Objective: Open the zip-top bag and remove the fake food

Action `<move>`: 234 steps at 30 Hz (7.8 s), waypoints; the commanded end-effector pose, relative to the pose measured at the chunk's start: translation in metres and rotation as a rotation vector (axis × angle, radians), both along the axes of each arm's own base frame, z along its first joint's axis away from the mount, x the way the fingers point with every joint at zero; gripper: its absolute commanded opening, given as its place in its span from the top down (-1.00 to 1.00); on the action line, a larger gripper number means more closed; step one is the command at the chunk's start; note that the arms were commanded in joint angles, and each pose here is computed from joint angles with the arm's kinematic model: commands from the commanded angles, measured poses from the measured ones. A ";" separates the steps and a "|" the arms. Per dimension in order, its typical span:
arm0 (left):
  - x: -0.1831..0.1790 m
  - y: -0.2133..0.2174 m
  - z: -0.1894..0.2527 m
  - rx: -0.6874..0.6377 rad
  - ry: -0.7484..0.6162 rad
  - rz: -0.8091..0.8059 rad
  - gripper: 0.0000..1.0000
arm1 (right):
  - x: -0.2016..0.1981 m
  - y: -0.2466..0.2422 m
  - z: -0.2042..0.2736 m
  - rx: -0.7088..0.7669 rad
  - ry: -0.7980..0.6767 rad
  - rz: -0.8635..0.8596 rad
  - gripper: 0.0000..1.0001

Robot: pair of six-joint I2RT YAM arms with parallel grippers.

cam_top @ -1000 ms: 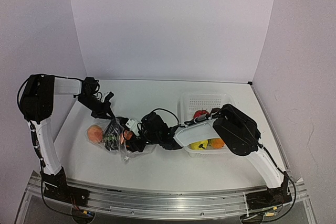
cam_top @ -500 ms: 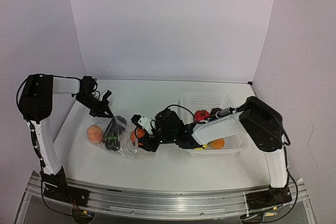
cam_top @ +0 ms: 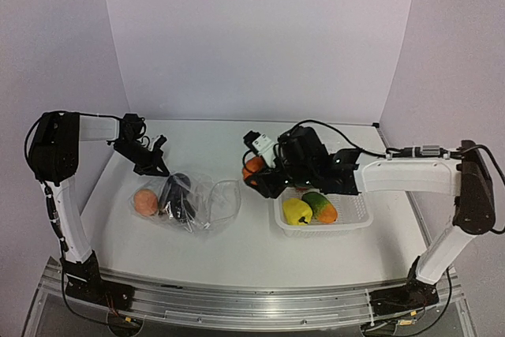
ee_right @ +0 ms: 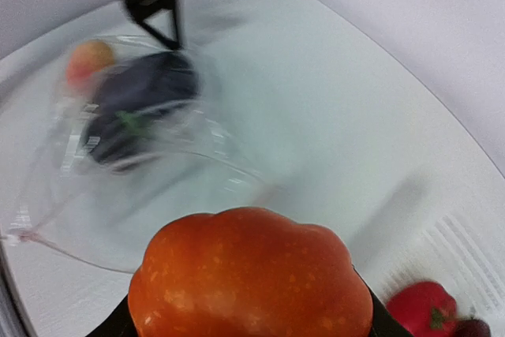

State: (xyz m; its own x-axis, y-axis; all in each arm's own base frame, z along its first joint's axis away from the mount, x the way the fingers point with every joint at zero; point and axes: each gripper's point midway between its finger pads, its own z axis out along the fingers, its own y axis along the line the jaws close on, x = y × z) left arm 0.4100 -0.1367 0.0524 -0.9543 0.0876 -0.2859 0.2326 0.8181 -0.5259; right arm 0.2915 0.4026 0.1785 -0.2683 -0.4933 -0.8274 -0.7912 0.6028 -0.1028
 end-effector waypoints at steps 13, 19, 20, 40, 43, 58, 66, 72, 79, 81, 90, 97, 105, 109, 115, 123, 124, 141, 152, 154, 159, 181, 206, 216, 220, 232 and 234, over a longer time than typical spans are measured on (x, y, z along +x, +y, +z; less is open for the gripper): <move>0.004 -0.020 0.088 -0.138 -0.020 -0.004 1.00 | 0.021 -0.239 -0.063 -0.465 0.264 -0.891 0.35; 0.002 -0.025 0.081 -0.127 -0.016 -0.013 1.00 | 0.029 -0.238 -0.064 -0.540 0.257 -0.877 -0.40; 0.004 -0.027 0.087 -0.125 -0.028 -0.023 1.00 | 0.031 -0.237 -0.064 -0.548 0.255 -0.868 -0.48; 0.005 -0.018 0.061 -0.097 -0.022 0.010 1.00 | -0.039 -0.006 -0.010 -0.285 0.113 0.225 -0.49; 0.006 -0.016 0.055 -0.080 -0.026 0.012 1.00 | -0.068 0.042 -0.022 -0.087 0.074 0.414 -0.25; -0.008 -0.008 0.023 -0.028 0.004 0.013 1.00 | -0.021 0.115 -0.102 -0.072 -0.011 0.346 0.05; -0.024 -0.007 0.004 -0.031 0.072 0.017 1.00 | -0.013 0.149 -0.114 0.007 -0.019 0.382 -0.09; -0.036 -0.008 -0.005 -0.048 0.117 0.027 1.00 | -0.018 0.179 -0.106 0.100 -0.005 0.465 -0.52; -0.036 -0.009 -0.005 -0.056 0.122 0.029 1.00 | -0.058 0.196 -0.101 0.175 0.068 0.644 -0.64; -0.037 -0.009 -0.007 -0.056 0.131 0.033 1.00 | -0.065 0.200 -0.098 0.192 0.090 0.661 -0.66; -0.048 -0.010 -0.018 -0.079 0.225 0.103 1.00 | -0.056 0.225 -0.116 0.211 0.071 0.600 -0.70; -0.051 -0.012 -0.020 -0.093 0.230 0.100 1.00 | -0.038 0.238 -0.126 0.215 0.036 0.532 -0.77; -0.054 -0.012 -0.022 -0.093 0.233 0.103 1.00 | -0.042 0.251 -0.117 0.307 0.088 0.550 -0.67; -0.060 -0.012 -0.023 -0.081 0.246 0.125 1.00 | -0.033 0.266 -0.105 0.389 0.102 0.517 -0.65; -0.075 -0.009 -0.031 -0.071 0.282 0.156 1.00 | -0.012 0.277 -0.102 0.441 0.100 0.410 -0.21; -0.058 -0.013 -0.018 -0.113 0.229 0.137 1.00 | -0.011 0.262 -0.092 0.418 0.042 0.389 0.06; -0.054 -0.012 -0.015 -0.116 0.220 0.138 1.00 | -0.011 0.258 -0.090 0.407 0.018 0.395 0.08; 0.009 0.047 0.019 -0.077 0.035 0.250 1.00 | -0.023 0.128 -0.065 0.171 -0.122 0.247 0.15; 0.009 0.051 0.024 -0.100 0.027 0.246 1.00 | 0.011 0.052 -0.053 -0.060 -0.228 -0.024 0.19; 0.008 0.050 0.026 -0.105 0.029 0.242 1.00 | 0.013 0.049 -0.042 -0.061 -0.245 -0.039 0.18; 0.003 0.047 0.025 -0.128 0.051 0.252 1.00 | 0.028 0.009 0.005 -0.095 -0.274 -0.170 0.18; -0.020 0.034 0.020 -0.204 0.165 0.303 1.00 | 0.036 -0.206 -0.019 -0.445 0.369 -0.795 -0.82; -0.022 0.060 0.060 0.019 0.005 0.110 -0.32 | -0.032 0.073 -0.068 -0.075 0.797 -0.050 -0.11; -0.091 0.073 0.052 -0.017 0.095 -0.215 -0.48 | -0.041 0.104 -0.102 0.031 0.902 -0.017 -0.09; -0.120 0.066 0.036 -0.048 0.078 -0.329 -0.48 | -0.045 0.100 -0.105 0.021 0.905 -0.018 -0.09; -0.131 0.051 0.026 -0.159 0.023 -0.423 -0.25 | -0.064 0.051 -0.077 0.010 0.882 -0.101 -0.07; -0.132 0.050 0.019 -0.160 0.041 -0.409 0.02 | -0.071 0.042 -0.090 -0.011 0.925 -0.137 -0.04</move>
